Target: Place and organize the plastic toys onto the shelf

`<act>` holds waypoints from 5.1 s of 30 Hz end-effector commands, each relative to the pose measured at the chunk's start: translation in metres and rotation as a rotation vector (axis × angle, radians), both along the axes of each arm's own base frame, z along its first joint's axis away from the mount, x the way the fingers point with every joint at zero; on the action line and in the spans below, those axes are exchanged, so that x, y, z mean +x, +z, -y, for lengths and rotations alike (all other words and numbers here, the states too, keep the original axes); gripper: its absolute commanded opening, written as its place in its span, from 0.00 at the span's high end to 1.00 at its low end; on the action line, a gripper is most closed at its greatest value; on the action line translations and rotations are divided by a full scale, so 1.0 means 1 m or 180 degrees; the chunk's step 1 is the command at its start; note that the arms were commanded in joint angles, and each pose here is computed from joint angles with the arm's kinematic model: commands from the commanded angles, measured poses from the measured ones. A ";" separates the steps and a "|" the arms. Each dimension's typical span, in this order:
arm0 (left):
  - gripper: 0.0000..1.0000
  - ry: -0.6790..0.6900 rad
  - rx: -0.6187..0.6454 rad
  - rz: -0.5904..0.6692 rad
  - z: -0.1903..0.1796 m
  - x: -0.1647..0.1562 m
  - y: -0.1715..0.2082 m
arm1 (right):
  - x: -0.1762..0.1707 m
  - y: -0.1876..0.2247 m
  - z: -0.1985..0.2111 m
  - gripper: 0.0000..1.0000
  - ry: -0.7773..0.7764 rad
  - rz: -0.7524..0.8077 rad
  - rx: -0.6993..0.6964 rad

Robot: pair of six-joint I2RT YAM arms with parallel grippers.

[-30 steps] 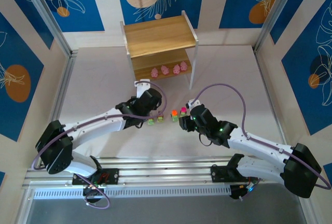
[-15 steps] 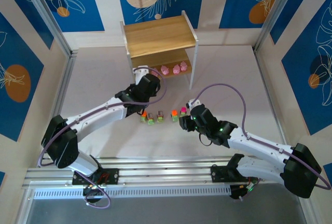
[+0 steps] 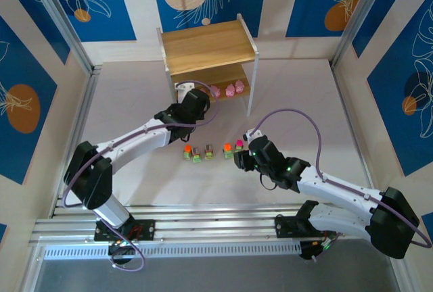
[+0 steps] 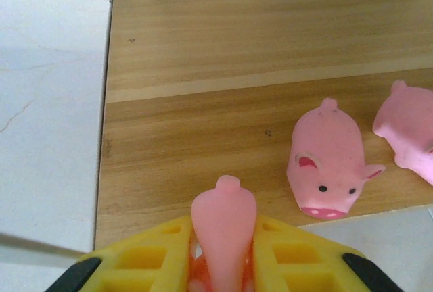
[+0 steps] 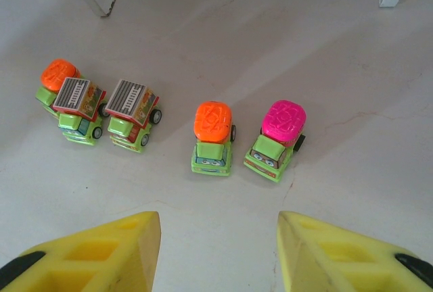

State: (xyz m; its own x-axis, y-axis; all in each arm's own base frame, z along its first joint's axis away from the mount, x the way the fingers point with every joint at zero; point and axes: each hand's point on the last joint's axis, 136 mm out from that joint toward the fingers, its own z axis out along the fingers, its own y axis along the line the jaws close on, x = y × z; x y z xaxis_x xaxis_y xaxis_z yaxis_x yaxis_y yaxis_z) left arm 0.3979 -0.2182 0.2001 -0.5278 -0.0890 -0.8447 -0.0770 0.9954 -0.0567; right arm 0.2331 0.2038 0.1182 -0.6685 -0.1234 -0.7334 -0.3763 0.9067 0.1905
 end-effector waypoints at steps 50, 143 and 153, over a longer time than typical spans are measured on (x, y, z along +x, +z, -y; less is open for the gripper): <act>0.52 0.0309 -0.0140 0.0212 -0.004 0.041 0.005 | 0.003 0.006 -0.012 0.51 0.0066 -0.0092 0.0113; 0.22 -0.1474 -0.0125 0.0293 -0.016 -0.109 -0.068 | 0.071 -0.072 0.003 0.56 -0.1108 -0.1250 -0.0625; 0.22 -0.1463 -0.0149 0.0255 -0.017 -0.107 -0.071 | 0.068 -0.080 0.001 0.59 -0.1050 -0.1319 -0.0646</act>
